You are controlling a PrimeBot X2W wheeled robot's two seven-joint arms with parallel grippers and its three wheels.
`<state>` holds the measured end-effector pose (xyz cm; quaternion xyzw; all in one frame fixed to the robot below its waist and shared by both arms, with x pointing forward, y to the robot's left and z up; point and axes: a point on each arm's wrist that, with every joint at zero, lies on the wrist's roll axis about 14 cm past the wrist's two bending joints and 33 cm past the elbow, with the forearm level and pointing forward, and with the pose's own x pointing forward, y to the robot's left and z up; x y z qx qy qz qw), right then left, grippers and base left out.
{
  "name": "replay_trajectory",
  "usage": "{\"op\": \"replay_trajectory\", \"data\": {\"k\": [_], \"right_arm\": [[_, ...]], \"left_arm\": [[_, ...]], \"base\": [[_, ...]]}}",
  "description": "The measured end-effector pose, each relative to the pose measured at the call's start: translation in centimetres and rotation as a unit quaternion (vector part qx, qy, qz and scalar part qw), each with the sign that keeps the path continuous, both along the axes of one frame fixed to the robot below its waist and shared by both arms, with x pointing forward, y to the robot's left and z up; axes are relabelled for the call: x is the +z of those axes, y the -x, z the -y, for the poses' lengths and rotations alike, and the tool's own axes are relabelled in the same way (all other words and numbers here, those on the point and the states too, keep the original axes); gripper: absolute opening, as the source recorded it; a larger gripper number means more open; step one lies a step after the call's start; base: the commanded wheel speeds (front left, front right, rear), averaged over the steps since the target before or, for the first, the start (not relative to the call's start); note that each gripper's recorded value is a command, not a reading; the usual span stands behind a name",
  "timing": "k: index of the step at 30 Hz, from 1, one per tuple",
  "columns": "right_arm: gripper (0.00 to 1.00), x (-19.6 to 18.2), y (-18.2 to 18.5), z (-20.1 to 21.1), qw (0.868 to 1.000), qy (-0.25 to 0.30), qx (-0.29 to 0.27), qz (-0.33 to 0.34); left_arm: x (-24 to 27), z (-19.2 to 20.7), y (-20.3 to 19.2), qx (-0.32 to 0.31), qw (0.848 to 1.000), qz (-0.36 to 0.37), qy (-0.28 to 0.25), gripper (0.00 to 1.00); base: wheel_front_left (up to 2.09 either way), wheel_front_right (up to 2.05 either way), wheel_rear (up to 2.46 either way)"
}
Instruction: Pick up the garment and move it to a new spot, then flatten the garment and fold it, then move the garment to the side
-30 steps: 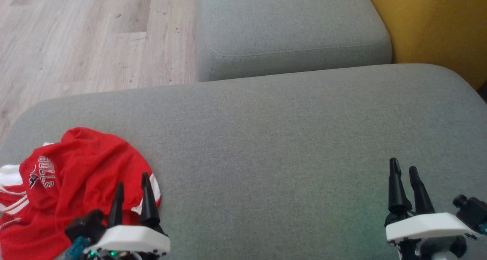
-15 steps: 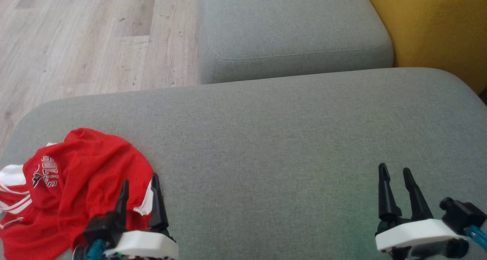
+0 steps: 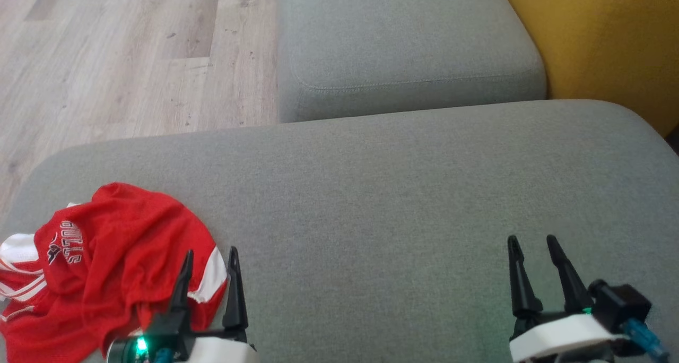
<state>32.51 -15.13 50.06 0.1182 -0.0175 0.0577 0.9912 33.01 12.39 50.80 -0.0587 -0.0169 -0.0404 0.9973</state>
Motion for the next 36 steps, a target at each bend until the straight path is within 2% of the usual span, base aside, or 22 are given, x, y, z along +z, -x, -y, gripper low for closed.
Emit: {"op": "replay_trajectory", "data": {"k": [8,18,36], "right_arm": [[1.00,-1.0,0.6,0.1,1.000,0.029,0.000,-0.007],[1.00,-1.3,0.8,-0.4,0.996,0.091,0.015,0.003],[1.00,-2.2,1.0,-0.8,0.996,0.089,0.022,-0.012]], "left_arm": [[0.2,0.1,0.3,-0.001,0.999,0.016,-0.027,1.00],[-1.5,0.0,1.2,-0.003,0.996,0.012,-0.089,1.00],[-1.8,-0.9,0.8,0.009,0.997,0.003,-0.076,1.00]], "base": [[0.00,0.00,0.00],[0.00,0.00,0.00],[0.00,0.00,0.00]]}}
